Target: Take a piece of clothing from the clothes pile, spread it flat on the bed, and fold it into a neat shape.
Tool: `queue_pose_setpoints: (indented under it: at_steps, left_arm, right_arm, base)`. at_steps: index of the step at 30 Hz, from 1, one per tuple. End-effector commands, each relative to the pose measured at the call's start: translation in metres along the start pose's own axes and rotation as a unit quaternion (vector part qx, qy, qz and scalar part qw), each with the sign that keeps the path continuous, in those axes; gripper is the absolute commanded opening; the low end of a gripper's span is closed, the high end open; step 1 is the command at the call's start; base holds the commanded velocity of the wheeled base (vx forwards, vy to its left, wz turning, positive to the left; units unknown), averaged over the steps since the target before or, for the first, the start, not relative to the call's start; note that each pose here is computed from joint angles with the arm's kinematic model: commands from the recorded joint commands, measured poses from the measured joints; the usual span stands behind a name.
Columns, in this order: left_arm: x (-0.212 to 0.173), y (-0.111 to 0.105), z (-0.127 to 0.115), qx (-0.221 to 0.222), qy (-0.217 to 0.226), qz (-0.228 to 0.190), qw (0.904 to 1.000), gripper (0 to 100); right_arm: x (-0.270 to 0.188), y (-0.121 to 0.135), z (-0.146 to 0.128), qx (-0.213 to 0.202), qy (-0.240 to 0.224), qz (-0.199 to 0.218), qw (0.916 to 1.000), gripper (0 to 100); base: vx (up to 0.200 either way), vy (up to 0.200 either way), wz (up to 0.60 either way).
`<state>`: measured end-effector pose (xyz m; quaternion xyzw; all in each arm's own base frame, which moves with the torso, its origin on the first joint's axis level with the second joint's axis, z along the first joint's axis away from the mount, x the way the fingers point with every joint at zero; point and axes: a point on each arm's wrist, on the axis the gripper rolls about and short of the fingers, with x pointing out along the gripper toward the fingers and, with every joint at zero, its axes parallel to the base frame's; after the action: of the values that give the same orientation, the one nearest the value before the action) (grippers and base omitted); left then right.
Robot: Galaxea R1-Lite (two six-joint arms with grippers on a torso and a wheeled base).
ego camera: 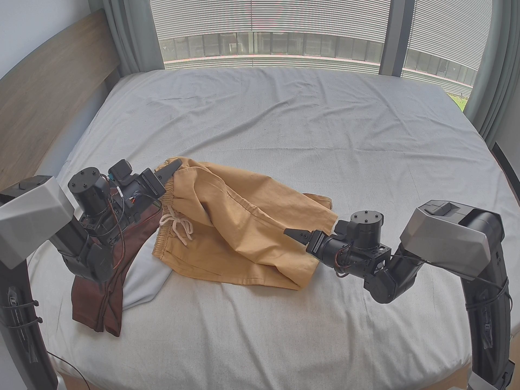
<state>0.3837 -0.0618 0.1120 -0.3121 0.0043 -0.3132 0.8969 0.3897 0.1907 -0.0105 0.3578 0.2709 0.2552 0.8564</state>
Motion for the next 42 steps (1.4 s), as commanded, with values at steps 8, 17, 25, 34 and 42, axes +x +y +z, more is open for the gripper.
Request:
queue_pose_setpoints:
  at_steps: [8, 17, 25, 34, 42]
  left_arm:
    - [0.0, 0.0, 0.0, 0.0, 0.0, 0.0, 1.0, 0]
    - [0.0, 0.0, 0.001, 0.0, -0.001, -0.001, 1.0, 0]
    - [0.0, -0.002, 0.002, 0.001, -0.004, -0.002, 1.0, 0]
    - [0.0, -0.01, 0.011, 0.008, -0.015, -0.011, 0.9998, 0]
    - [-0.001, -0.013, 0.013, 0.011, -0.017, -0.012, 0.9997, 0]
  right_arm:
    - [0.005, 0.0, 0.004, -0.008, -0.032, 0.016, 0.9993, 0]
    - [-0.014, 0.016, 0.019, -0.018, -0.063, 0.041, 0.997, 0]
    - [-0.055, 0.046, 0.06, -0.029, -0.113, 0.063, 0.9912, 0]
    - [-0.085, 0.059, 0.097, -0.042, -0.161, 0.077, 0.9831, 0]
    - [-0.114, 0.069, 0.119, -0.062, -0.19, 0.091, 0.9756, 0]
  base:
    - [0.0, 0.0, 0.0]
    - [0.0, 0.0, 0.0]
    - [0.0, 0.0, 0.0]
    - [0.0, 0.0, 0.0]
    - [0.0, 0.0, 0.0]
